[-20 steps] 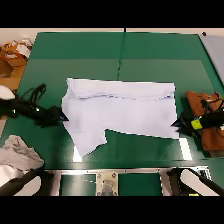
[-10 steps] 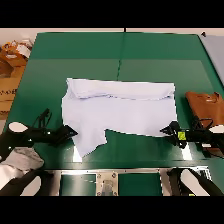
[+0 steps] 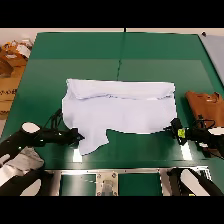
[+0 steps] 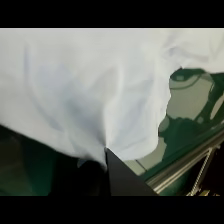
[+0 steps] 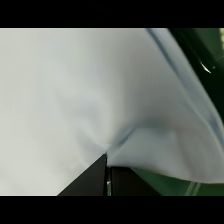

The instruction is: Fold the shirts.

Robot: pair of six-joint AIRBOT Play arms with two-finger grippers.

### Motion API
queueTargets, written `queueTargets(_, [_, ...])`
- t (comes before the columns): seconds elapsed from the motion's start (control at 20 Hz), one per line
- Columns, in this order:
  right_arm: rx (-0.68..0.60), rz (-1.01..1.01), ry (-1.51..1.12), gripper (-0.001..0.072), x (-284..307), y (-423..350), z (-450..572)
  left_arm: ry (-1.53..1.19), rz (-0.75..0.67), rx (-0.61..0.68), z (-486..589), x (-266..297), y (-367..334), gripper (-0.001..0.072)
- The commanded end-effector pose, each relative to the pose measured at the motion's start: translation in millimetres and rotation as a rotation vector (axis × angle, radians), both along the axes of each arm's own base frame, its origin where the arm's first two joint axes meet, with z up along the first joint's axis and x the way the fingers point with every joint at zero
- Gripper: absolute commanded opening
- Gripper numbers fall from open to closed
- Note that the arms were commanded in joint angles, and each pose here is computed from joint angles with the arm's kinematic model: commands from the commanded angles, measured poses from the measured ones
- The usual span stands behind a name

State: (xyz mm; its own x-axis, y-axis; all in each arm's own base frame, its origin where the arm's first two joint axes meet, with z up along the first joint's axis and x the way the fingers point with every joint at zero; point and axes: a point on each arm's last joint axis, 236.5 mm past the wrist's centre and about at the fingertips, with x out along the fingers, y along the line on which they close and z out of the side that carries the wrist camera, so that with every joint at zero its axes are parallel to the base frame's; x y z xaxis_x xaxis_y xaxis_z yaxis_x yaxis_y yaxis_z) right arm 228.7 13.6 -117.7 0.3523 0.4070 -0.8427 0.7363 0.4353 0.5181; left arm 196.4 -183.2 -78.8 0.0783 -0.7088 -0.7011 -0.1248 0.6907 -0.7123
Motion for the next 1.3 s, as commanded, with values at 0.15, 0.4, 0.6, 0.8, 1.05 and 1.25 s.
queueTargets(0.15, [0.027,0.203,0.079,0.0015,-35,17,10,0.078,-0.234,0.068,34,-44,10,0.0022])
queueTargets(0.4, [-0.094,0.254,0.128,0.0015,-51,-5,35,-0.03,-0.226,0.242,70,-44,43,0.0022])
queueTargets(0.6, [-0.104,0.283,0.061,0.0015,-37,-5,74,-0.149,-0.197,0.256,109,-15,43,0.0022])
queueTargets(0.8, [-0.094,0.27,-0.092,0.0015,4,3,108,-0.298,-0.142,0.258,146,23,41,0.0022])
queueTargets(1.05, [-0.158,0.247,-0.261,0.0015,82,-5,142,-0.344,-0.12,0.27,151,85,38,0.0022])
queueTargets(1.25, [-0.185,0.251,-0.293,0.0015,150,-19,144,-0.388,-0.095,0.299,152,152,38,0.0022])
